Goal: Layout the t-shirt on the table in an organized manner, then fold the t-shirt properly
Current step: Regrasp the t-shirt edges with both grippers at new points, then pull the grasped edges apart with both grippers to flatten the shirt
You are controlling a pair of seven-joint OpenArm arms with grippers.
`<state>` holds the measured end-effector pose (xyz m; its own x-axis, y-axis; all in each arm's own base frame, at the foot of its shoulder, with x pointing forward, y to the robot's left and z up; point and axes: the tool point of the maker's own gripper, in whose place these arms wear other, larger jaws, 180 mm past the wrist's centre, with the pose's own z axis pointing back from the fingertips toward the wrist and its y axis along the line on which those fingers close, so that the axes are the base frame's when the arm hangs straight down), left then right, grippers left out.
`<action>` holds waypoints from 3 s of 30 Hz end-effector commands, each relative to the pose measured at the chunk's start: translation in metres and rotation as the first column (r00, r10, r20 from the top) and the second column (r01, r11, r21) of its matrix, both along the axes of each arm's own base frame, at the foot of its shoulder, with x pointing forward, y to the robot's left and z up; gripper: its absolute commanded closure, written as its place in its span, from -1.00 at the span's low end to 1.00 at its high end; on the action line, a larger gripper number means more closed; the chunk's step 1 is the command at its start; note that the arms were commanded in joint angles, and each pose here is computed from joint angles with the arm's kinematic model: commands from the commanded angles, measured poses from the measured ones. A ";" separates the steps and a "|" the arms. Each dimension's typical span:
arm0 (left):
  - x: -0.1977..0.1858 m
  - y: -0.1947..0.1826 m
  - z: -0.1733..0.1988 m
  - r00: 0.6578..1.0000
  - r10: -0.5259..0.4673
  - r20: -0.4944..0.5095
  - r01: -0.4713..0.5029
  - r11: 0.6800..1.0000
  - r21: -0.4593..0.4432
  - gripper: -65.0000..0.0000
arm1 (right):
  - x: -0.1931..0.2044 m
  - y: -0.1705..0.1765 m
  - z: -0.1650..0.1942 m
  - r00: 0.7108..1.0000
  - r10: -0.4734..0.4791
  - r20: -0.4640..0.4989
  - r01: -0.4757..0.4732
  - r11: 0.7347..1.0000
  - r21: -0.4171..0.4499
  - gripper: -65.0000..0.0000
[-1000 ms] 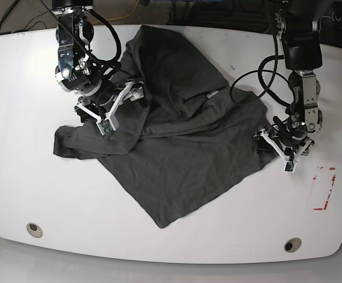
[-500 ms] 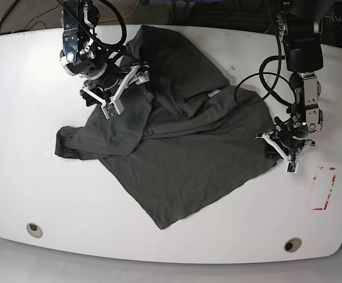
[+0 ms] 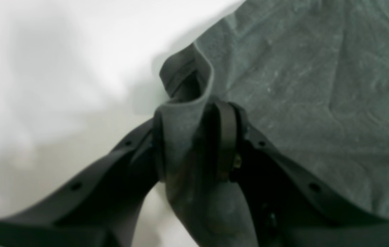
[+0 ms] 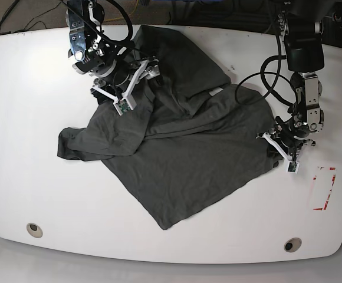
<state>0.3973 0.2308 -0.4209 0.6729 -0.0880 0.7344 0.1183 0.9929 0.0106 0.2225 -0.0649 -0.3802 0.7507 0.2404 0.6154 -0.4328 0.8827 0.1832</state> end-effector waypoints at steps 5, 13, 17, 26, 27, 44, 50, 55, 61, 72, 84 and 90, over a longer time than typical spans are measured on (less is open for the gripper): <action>-0.001 0.016 0.004 1.000 0.011 -0.016 -0.010 0.999 0.048 0.51 | 0.007 0.001 0.008 0.999 0.003 0.040 -0.003 1.000 0.011 -0.75; -0.001 0.020 0.005 1.000 0.014 -0.015 -0.013 0.998 0.055 0.51 | 0.006 -0.006 0.001 1.000 0.010 0.024 -0.010 1.000 -0.012 -0.45; -0.004 0.027 0.005 1.000 0.020 -0.020 -0.019 0.998 0.066 0.51 | 0.006 -0.004 0.000 1.000 0.020 0.022 -0.019 1.000 -0.014 -0.39; -0.010 0.035 0.002 0.999 0.024 -0.031 -0.021 0.997 0.078 0.51 | 0.003 -0.006 -0.003 0.999 0.047 0.022 -0.046 0.997 -0.056 -0.40; -0.010 0.036 0.002 0.999 0.025 -0.031 -0.023 0.997 0.079 0.51 | 0.000 -0.002 -0.005 0.997 0.071 0.019 -0.069 0.995 -0.067 -0.40; -0.011 0.043 0.004 0.999 0.031 -0.029 -0.028 0.995 0.091 0.51 | -0.009 0.010 -0.014 0.987 0.162 0.019 -0.156 0.972 -0.176 -0.38; -0.011 0.044 0.004 0.999 0.031 -0.031 -0.028 0.995 0.093 0.51 | -0.002 0.009 -0.011 0.986 0.162 0.036 -0.152 0.971 -0.183 -0.37; -0.011 0.044 0.004 0.999 0.031 -0.031 -0.028 0.995 0.093 0.51 | 0.000 0.008 -0.009 0.986 0.162 0.042 -0.152 0.971 -0.186 -0.04; -0.011 0.044 0.004 0.999 0.031 -0.031 -0.028 0.995 0.093 0.51 | 0.001 0.007 -0.009 0.987 0.156 0.043 -0.145 0.972 -0.187 0.74; -0.011 0.044 0.004 0.999 0.031 -0.031 -0.028 0.995 0.093 0.51 | 0.008 0.005 -0.009 0.987 0.153 0.049 -0.140 0.970 -0.197 1.00; -0.013 0.048 0.003 0.999 0.034 -0.037 -0.030 0.994 0.102 0.51 | 0.028 -0.052 0.004 0.994 0.018 0.109 0.014 0.956 -0.292 1.00; -0.014 0.057 0.006 0.999 0.040 -0.037 -0.035 0.992 0.118 0.51 | 0.039 -0.103 0.015 0.988 -0.068 0.138 0.110 0.940 -0.324 1.00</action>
<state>0.3849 0.2730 -0.4182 0.6886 -0.1238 0.7145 0.0969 0.9922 0.0785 0.2512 -0.1543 -0.3789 0.7258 0.3862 0.5693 -0.3745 0.9160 -0.1439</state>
